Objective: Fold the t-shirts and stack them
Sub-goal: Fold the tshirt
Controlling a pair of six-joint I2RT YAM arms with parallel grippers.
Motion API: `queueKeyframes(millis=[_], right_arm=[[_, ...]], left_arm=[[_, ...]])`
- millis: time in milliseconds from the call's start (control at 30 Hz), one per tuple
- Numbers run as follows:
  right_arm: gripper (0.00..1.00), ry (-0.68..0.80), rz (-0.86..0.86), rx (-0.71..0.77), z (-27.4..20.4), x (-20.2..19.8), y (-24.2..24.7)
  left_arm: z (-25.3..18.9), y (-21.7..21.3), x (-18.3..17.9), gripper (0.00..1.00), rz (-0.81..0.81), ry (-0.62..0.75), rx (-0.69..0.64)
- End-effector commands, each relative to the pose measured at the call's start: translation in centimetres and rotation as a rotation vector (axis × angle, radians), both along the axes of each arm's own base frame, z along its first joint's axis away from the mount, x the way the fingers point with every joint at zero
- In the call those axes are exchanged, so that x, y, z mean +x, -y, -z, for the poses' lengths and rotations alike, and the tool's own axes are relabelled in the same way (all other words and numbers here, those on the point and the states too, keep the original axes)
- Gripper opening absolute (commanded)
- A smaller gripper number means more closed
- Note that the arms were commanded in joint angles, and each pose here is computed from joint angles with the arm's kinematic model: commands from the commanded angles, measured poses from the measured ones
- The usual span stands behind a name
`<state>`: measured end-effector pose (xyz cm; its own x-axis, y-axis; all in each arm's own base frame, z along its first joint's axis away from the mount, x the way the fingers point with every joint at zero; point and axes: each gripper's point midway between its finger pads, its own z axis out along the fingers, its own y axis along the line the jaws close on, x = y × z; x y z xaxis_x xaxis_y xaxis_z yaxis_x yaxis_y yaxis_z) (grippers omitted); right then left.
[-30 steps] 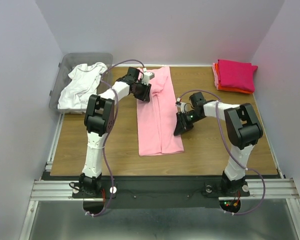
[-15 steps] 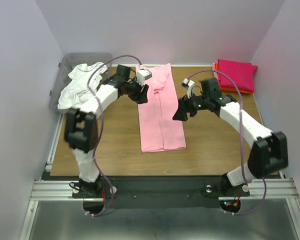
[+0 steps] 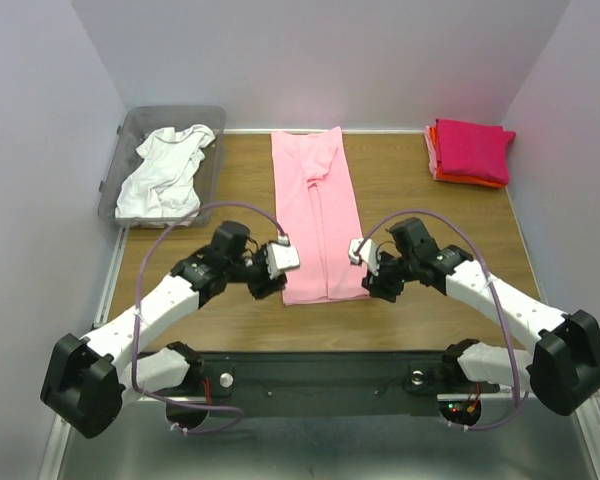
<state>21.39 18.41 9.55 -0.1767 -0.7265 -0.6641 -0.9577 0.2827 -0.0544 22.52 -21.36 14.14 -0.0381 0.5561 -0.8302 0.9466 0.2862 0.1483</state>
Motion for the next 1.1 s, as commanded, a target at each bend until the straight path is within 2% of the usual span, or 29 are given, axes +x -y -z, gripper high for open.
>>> queueKeyframes(millis=[0, 33, 267, 567, 733, 1000, 1067], right_arm=[[0.57, 0.225, -0.134, -0.034, 0.1, 1.6, -1.0], [0.57, 0.202, -0.160, -0.054, 1.9, 0.8, -0.9], [0.57, 0.245, -0.264, -0.086, 4.8, 0.5, -1.5], [0.57, 0.298, -0.253, -0.087, 4.4, 1.4, -1.5], [0.55, 0.290, -0.297, -0.080, 4.3, 0.9, -1.8], [0.54, 0.226, -0.384, -0.112, 7.0, -0.4, -1.6], [0.52, 0.206, -0.388, -0.116, 7.5, -0.6, -1.5]], left_arm=[[2.5, 0.5, -1.9, 0.59, 0.104, 0.067, 0.086], [3.1, 0.5, -1.9, 0.59, 0.103, 0.064, 0.102], [7.2, 1.7, -3.6, 0.59, 0.188, 0.070, 0.220], [9.6, 2.2, -3.0, 0.59, 0.209, 0.062, 0.275], [11.0, 2.3, -3.9, 0.56, 0.259, 0.027, 0.308], [12.7, 1.7, -4.7, 0.50, 0.272, -0.044, 0.345], [12.9, 1.7, -4.6, 0.46, 0.264, -0.054, 0.356]])
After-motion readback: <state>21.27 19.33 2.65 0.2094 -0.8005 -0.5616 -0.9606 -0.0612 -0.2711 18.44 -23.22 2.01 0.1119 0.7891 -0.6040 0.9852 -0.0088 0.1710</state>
